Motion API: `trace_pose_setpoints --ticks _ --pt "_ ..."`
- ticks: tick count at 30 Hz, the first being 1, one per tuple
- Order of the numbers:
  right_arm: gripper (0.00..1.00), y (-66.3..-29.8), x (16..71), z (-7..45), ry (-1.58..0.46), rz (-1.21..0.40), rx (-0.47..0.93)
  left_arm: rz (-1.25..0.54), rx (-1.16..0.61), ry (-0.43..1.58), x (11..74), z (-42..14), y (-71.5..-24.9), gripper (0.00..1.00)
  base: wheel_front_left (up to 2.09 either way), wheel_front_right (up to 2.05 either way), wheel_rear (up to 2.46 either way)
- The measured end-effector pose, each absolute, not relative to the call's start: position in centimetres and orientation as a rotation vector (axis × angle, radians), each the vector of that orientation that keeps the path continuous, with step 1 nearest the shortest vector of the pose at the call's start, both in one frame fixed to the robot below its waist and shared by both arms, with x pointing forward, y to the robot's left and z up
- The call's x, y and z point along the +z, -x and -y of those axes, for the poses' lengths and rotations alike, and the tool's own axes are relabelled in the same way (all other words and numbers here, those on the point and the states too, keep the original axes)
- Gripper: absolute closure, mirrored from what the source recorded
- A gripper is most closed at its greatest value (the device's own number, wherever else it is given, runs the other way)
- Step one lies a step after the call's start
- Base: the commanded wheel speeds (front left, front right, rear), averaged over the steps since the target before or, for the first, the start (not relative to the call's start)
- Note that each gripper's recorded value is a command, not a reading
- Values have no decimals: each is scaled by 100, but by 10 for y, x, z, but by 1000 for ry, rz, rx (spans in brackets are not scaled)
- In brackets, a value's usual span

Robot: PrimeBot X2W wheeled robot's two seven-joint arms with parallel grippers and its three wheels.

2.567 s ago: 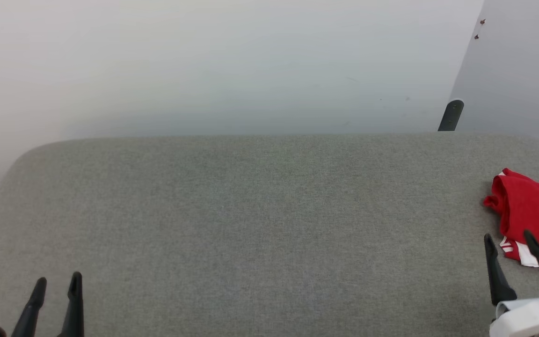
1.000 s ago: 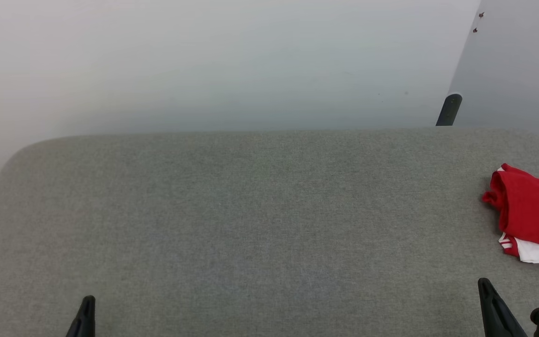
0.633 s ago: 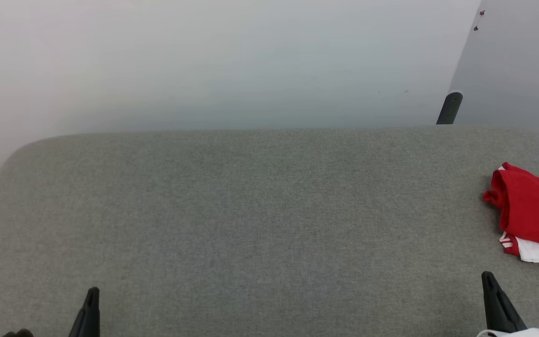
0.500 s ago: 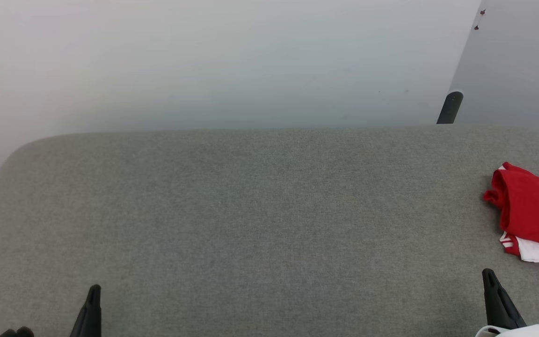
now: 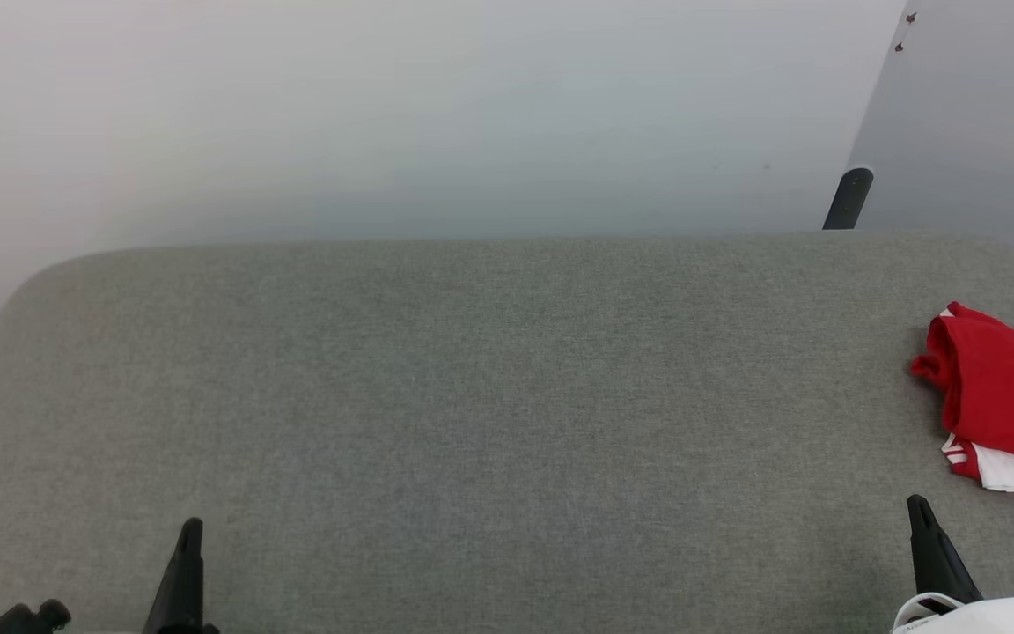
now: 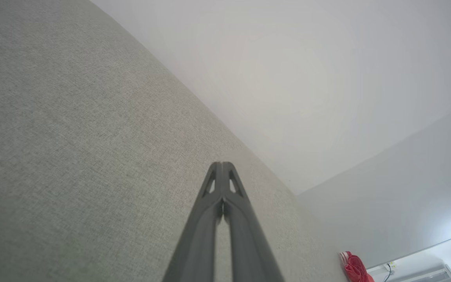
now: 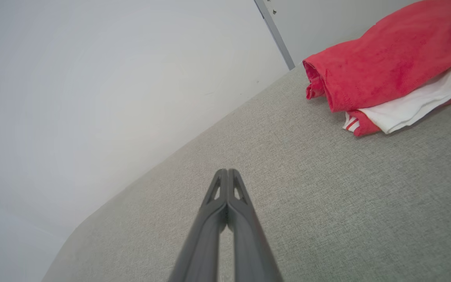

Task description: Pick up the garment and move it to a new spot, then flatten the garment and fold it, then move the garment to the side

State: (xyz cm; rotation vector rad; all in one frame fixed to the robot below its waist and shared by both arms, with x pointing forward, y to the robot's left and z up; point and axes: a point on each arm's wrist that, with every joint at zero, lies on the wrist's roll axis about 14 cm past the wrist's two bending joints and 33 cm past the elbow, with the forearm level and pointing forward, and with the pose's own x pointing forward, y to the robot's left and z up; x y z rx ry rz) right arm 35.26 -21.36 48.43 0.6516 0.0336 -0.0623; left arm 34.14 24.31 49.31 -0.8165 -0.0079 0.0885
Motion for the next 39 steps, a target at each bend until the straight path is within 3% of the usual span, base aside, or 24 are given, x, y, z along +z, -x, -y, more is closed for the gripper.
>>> trace_pose_setpoints --ticks 39 --pt "100 -372 493 209 -1136 -26 -61 -4 70 1217 496 -223 -366 100 0 0 0"
